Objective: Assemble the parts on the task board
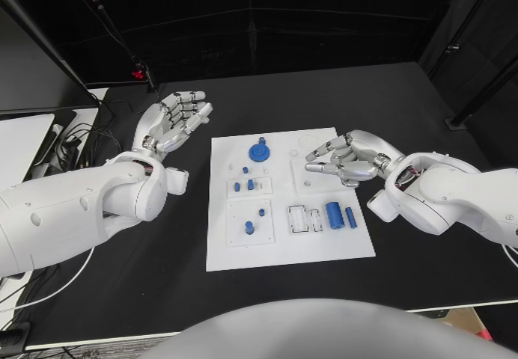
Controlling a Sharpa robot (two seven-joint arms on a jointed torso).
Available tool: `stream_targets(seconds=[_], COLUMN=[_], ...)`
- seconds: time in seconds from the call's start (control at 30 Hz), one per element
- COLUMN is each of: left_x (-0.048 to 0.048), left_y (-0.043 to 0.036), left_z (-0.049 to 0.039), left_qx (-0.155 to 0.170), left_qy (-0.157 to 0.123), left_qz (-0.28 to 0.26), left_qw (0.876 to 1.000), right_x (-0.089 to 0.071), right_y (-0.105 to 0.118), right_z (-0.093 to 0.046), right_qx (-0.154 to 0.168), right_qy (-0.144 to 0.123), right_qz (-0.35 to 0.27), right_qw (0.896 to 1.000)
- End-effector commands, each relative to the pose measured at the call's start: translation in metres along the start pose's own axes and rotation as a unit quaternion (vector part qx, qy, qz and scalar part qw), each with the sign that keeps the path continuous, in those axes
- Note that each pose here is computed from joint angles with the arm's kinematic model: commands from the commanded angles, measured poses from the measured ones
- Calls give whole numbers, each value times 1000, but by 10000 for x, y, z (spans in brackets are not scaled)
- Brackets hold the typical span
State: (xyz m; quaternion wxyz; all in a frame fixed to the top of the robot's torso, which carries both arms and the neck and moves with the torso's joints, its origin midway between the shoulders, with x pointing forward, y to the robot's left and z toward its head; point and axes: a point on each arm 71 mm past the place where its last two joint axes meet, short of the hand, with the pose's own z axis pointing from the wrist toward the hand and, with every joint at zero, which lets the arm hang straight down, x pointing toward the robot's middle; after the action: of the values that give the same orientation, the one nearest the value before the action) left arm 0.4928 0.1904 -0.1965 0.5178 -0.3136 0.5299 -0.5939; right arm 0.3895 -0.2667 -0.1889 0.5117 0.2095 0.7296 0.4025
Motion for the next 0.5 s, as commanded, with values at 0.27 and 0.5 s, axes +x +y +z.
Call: stream_targets(seconds=[0.27, 0.5], left_x=[16, 9], left_y=[-92, -90], left_z=[11, 9], left_qx=[60, 59], left_qy=[1, 0], left_qz=[0, 0], left_qw=[998, 998], right_x=[-98, -121], right_y=[-198, -266], right_z=[-235, -372], right_qx=[107, 156], right_qy=[-11, -16], right_qz=[-149, -183], right_qw=[983, 971])
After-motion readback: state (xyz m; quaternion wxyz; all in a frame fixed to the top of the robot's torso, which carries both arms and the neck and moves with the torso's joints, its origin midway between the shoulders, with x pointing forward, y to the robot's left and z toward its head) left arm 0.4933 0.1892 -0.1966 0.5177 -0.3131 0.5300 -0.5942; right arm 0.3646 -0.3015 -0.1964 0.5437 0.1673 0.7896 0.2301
